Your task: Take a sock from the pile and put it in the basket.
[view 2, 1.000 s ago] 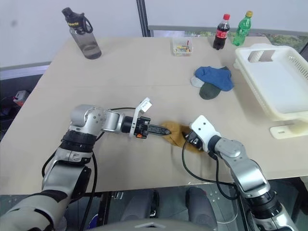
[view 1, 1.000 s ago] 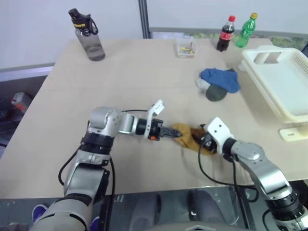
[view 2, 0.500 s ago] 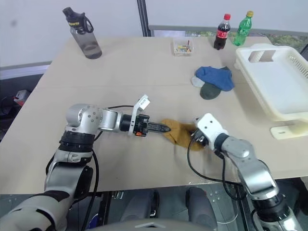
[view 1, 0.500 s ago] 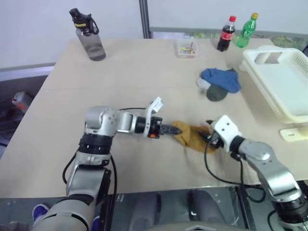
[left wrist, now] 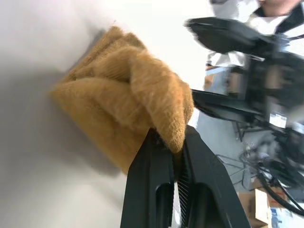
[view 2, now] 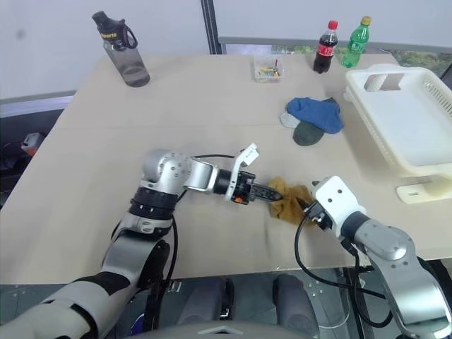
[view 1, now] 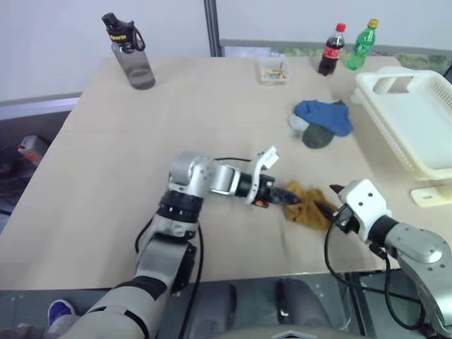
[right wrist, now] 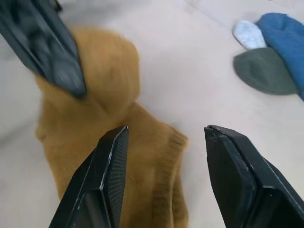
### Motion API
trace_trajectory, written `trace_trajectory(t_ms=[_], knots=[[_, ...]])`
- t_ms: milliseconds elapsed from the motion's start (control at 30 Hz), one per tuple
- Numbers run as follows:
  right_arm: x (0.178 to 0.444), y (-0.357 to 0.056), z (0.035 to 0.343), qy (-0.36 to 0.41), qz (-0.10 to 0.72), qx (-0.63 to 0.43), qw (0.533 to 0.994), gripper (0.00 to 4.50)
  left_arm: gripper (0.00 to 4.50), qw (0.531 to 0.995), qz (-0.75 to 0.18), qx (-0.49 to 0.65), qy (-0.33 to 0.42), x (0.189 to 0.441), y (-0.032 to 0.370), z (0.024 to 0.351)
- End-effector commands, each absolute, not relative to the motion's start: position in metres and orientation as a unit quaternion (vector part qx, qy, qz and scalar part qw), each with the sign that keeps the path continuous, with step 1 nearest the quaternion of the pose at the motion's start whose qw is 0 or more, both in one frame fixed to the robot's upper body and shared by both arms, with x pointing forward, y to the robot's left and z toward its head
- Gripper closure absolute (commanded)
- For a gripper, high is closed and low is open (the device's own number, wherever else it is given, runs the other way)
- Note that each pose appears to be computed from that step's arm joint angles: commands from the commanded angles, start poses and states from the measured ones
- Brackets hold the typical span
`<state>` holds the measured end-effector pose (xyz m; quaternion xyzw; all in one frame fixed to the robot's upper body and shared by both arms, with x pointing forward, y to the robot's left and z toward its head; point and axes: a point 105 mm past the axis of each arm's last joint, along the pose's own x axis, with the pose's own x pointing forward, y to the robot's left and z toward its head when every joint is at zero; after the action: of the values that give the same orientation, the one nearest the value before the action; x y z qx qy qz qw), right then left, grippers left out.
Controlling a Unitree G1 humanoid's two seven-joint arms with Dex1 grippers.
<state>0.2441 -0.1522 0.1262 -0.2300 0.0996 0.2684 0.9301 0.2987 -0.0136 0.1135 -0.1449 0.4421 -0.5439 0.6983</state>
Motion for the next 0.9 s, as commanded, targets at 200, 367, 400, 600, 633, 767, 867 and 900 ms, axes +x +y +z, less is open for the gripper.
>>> trace_trajectory(t_ms=[200, 367, 400, 600, 633, 767, 867, 900], knots=[[0.23, -0.164, 0.121, 0.117, 0.239, -0.26, 0.928, 1.87, 1.93, 0.686, -0.574, -0.139, 0.426, 0.298, -0.039, 0.127], [0.22, -0.168, 0.137, 0.099, 0.225, -0.247, 0.937, 1.87, 0.03, 0.68, -0.587, -0.126, 0.422, 0.295, -0.058, 0.13], [0.217, -0.169, 0.139, 0.099, 0.225, -0.247, 0.937, 1.87, 0.03, 0.678, -0.589, -0.123, 0.423, 0.294, -0.061, 0.128], [0.206, -0.171, 0.14, 0.106, 0.231, -0.23, 0.939, 1.87, 0.03, 0.639, -0.586, -0.169, 0.469, 0.283, -0.077, 0.101], [0.205, -0.172, 0.141, 0.105, 0.231, -0.224, 0.941, 1.87, 0.03, 0.64, -0.579, -0.168, 0.477, 0.283, -0.077, 0.094], [0.211, -0.178, 0.15, 0.091, 0.206, -0.186, 0.957, 1.87, 0.03, 0.635, -0.584, -0.184, 0.471, 0.284, -0.073, 0.081], [0.218, -0.182, 0.153, 0.09, 0.183, -0.158, 0.966, 1.87, 0.03, 0.622, -0.632, -0.204, 0.414, 0.285, -0.061, 0.107], [0.22, -0.181, 0.154, 0.09, 0.182, -0.15, 0.968, 1.87, 0.03, 0.618, -0.647, -0.212, 0.393, 0.286, -0.055, 0.116]])
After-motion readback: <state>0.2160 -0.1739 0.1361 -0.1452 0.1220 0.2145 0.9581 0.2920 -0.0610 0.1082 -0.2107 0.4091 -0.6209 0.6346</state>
